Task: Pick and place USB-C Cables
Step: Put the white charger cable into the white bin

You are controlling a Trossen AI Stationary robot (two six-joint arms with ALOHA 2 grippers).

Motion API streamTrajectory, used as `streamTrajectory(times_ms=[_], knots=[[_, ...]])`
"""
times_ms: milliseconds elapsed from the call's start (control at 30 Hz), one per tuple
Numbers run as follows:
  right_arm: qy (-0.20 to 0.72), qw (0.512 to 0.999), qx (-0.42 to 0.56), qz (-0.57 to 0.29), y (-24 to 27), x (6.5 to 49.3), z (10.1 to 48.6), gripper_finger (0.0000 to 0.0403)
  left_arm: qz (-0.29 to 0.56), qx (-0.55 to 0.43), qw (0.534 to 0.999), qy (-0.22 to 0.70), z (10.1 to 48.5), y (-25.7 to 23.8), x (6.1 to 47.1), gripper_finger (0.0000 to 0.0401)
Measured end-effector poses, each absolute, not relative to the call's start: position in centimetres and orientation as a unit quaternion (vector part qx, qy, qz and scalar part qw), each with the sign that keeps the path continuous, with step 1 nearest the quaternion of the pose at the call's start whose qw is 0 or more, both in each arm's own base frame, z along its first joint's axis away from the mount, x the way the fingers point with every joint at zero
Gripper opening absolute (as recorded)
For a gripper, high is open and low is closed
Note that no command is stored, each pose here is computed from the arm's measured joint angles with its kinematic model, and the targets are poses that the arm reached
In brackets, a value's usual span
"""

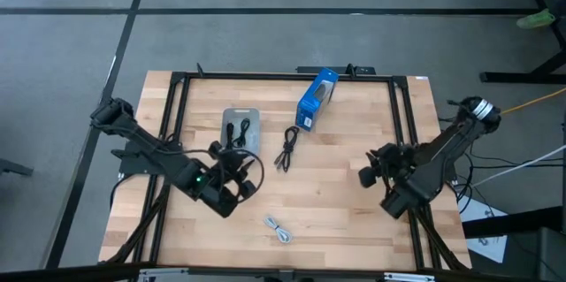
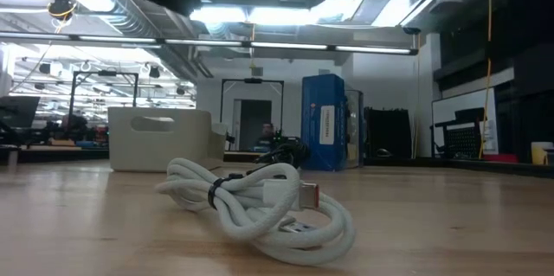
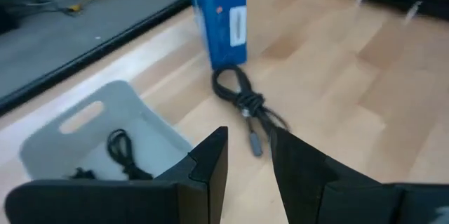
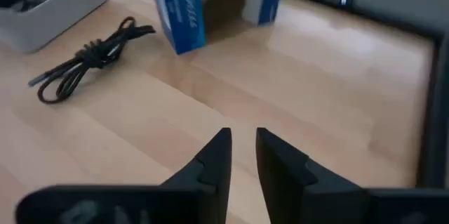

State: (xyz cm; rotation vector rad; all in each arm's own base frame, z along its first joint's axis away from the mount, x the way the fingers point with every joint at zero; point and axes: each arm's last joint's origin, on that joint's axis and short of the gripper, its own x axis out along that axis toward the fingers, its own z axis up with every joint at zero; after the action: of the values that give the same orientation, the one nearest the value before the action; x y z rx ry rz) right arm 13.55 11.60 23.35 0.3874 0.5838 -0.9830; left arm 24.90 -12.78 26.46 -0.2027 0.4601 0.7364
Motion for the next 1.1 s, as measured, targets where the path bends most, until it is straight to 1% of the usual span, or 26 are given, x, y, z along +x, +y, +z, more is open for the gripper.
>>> streamTrajectory(times_ms=[100, 167, 233, 333, 433, 500, 567, 700, 833, 967, 1033, 1100], knots=[[0.249, 0.832, 0.211, -0.449, 11.0, 13.0, 21.9, 0.0070, 0.369, -0.091, 0.899, 0.217, 26.8, -11.8, 25.4, 0.0103], [0.247, 0.840, 0.195, -0.442, 10.6, 12.8, 21.2, 0.0070, 0.379, -0.092, 0.896, 0.212, 27.2, -10.8, 25.8, 0.0103], [0.246, 0.843, 0.184, -0.442, 10.3, 12.7, 20.8, 0.0070, 0.377, -0.120, 0.894, 0.210, 28.1, -9.5, 26.9, 0.0103], [0.251, 0.839, 0.176, -0.449, 9.9, 12.6, 20.4, 0.0070, 0.318, -0.165, 0.901, 0.244, 28.3, -6.9, 29.5, 0.0103], [0.253, 0.838, 0.171, -0.453, 9.7, 12.5, 20.2, 0.0070, 0.219, -0.195, 0.921, 0.256, 27.5, -4.7, 32.8, 0.0103], [0.255, 0.837, 0.170, -0.454, 9.7, 12.5, 20.1, 0.0070, 0.198, -0.215, 0.921, 0.258, 27.0, -3.4, 34.3, 0.0103], [0.259, 0.835, 0.170, -0.455, 9.7, 12.5, 20.1, 0.0070, 0.223, -0.212, 0.906, 0.291, 26.3, -2.4, 35.2, 0.0103], [0.267, 0.831, 0.172, -0.456, 9.7, 12.4, 20.1, 0.0070, 0.307, -0.189, 0.858, 0.365, 25.1, -1.5, 36.7, 0.0103], [0.266, 0.832, 0.173, -0.456, 9.7, 12.4, 20.1, 0.0070, 0.326, -0.175, 0.838, 0.400, 24.6, -1.3, 39.2, 0.0103], [0.266, 0.832, 0.175, -0.455, 9.7, 12.5, 20.0, 0.0070, 0.312, -0.160, 0.822, 0.448, 23.2, -1.0, 41.1, 0.0103], [0.266, 0.832, 0.175, -0.454, 9.7, 12.5, 20.0, 0.0070, 0.273, -0.181, 0.810, 0.487, 22.5, -1.3, 41.4, 0.0103], [0.274, 0.831, 0.169, -0.453, 9.7, 12.5, 20.0, 0.0070, 0.212, -0.188, 0.795, 0.536, 22.1, -2.4, 41.0, 0.0103]])
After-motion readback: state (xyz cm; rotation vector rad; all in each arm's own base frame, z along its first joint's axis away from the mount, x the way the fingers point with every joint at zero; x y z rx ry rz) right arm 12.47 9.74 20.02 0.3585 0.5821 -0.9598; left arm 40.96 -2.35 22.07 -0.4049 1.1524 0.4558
